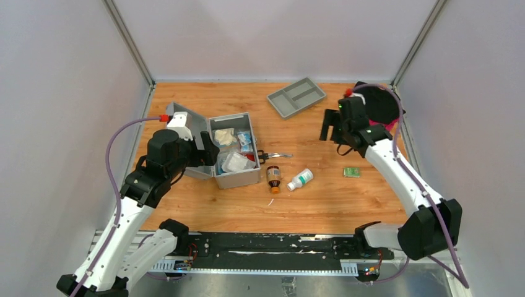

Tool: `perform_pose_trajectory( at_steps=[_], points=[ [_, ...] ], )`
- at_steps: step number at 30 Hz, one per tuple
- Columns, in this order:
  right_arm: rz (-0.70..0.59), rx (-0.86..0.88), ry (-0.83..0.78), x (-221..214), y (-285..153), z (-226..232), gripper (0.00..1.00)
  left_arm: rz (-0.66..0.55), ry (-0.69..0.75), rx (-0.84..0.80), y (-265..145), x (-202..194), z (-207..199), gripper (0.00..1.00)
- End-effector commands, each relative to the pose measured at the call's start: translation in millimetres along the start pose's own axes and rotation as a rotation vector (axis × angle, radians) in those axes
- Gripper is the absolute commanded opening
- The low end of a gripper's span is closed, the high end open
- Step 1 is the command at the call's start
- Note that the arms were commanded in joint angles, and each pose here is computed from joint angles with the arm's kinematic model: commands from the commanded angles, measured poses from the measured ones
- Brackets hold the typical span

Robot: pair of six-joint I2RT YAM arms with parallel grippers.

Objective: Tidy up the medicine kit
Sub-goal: Pick up the medical item at the center of the board.

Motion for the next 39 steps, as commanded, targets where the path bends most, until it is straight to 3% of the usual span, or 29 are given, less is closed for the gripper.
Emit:
perform_pose_trajectory(
  at_steps=[1,7,16,28,39],
  points=[
    [0.018,-0.212,0.179,-11,1,-56,0.93,-0.017,-0.003,-0.024,4,-1,-2,0.99],
    [0.172,-0.334,0.197,-34,6,-102,0.99,-0.011,0.013,-0.028,8,-4,-1,1.0],
    [0.401,-0.262,0.127,-52,39,-124,0.99,-0.001,0.011,-0.069,11,-5,-5,1.0],
    [0.541,-0.21,0.05,-58,67,-135,0.98,-0.004,0.012,-0.073,10,-6,-5,1.0],
    [0.621,-0.214,0.051,-69,90,-140,0.88,-0.003,0.01,-0.096,8,-5,-6,1.0]
  ],
)
Point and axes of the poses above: each gripper's point midway between its finger pads, its own y axis out along the fingers, its own z axis along the line the jaws close on, x = y × z, the point moved 10 cm from there along -y, back along the fingers, and after that the axes turned 8 degrees about y, right-handed, at the moved point
